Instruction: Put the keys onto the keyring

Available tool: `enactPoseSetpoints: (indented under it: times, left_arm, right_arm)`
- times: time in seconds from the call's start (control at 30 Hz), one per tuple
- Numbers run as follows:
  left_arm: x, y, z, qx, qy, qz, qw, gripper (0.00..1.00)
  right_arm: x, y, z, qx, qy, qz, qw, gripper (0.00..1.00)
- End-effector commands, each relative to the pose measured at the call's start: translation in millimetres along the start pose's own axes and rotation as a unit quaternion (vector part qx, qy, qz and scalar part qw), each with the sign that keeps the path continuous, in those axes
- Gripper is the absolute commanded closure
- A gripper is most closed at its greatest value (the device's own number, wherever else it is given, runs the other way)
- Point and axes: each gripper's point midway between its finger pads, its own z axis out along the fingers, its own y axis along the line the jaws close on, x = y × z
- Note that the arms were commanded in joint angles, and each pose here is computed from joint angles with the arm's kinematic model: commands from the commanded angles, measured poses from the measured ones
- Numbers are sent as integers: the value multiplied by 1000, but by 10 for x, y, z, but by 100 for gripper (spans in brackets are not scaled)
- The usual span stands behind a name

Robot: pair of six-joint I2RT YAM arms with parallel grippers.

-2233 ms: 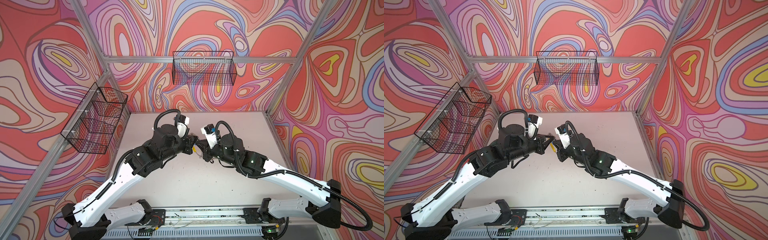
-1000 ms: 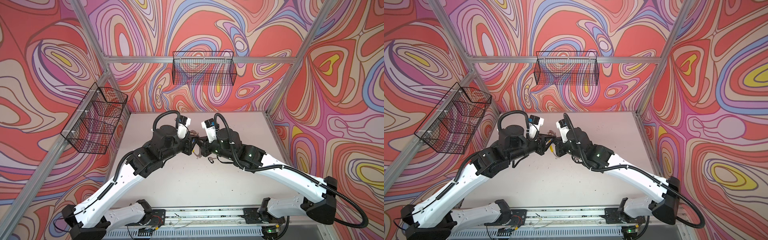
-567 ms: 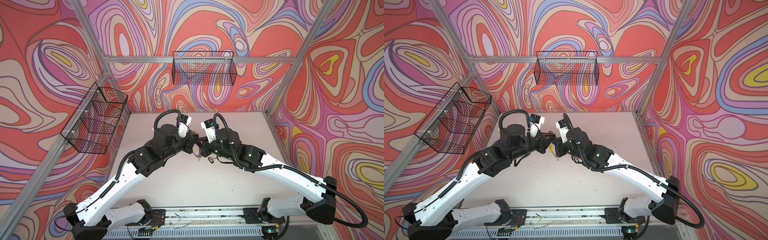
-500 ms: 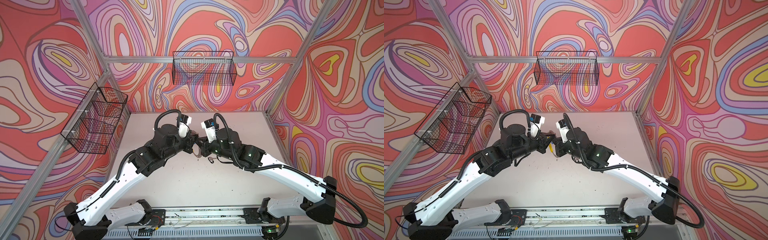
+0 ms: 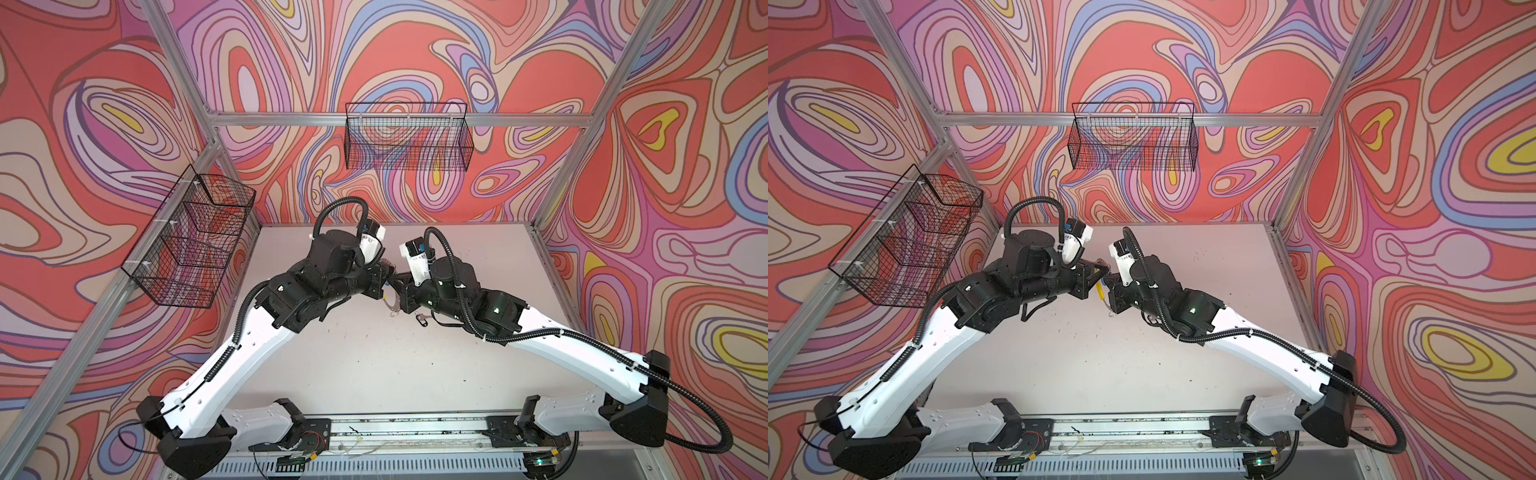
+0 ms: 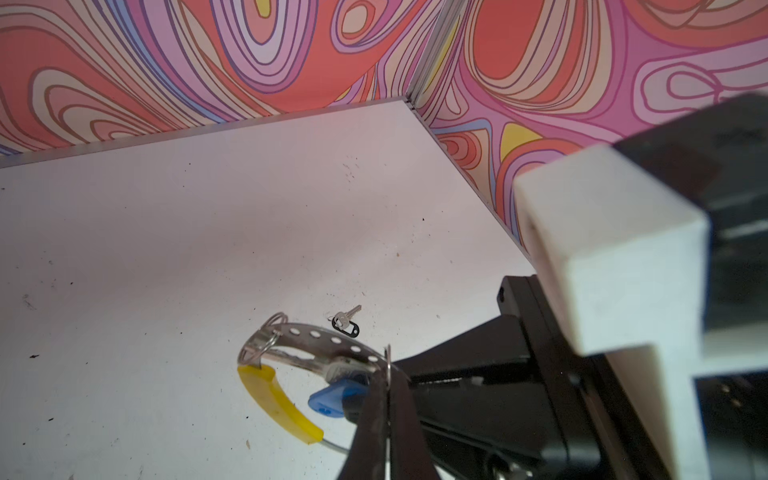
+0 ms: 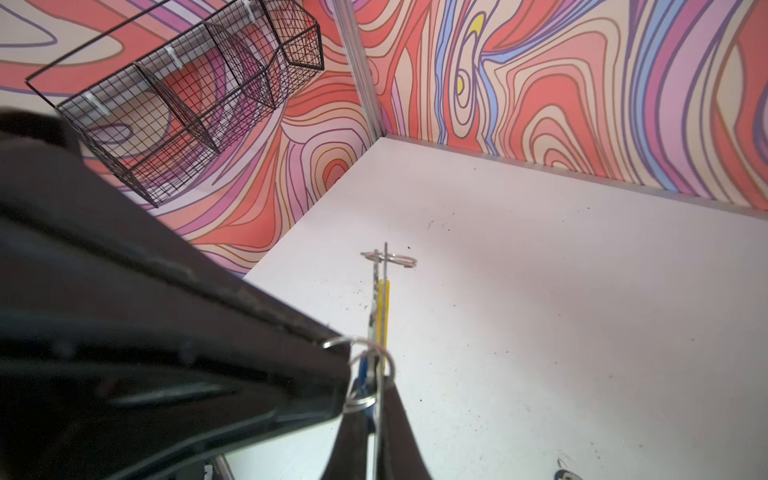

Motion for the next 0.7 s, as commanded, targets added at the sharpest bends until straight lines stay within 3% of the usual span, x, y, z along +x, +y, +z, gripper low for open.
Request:
enactPoseSetpoints:
  times: [0.0, 0.23, 0.33, 0.43, 0.5, 0.6, 0.67]
  left_arm:
    - [219, 29, -185, 0, 75, 20, 997, 100]
    - [688, 150, -124, -12, 207, 44, 977, 100]
    - [868, 216, -101, -21, 255, 42, 966, 100]
    - [967, 254, -85, -29, 273, 26, 961, 100]
    - [992, 254, -57, -29, 263, 8, 964, 100]
    - [918, 249, -36, -29, 232, -11, 972, 100]
    - [858, 232, -34, -28, 224, -18, 974, 100]
  right_arm:
    - [303, -369, 66, 86, 45, -58, 994, 100]
    - [383, -263, 85, 50, 76, -142, 986, 100]
    - [376, -331, 66, 69, 90, -175, 978, 100]
    - [361, -423, 44, 94, 96, -206, 969, 100]
    - [422, -368, 70, 74, 106, -210, 969, 100]
    - [487, -165, 76, 13, 108, -189, 976, 66]
    - [506, -25, 34, -28, 104, -168, 980, 52]
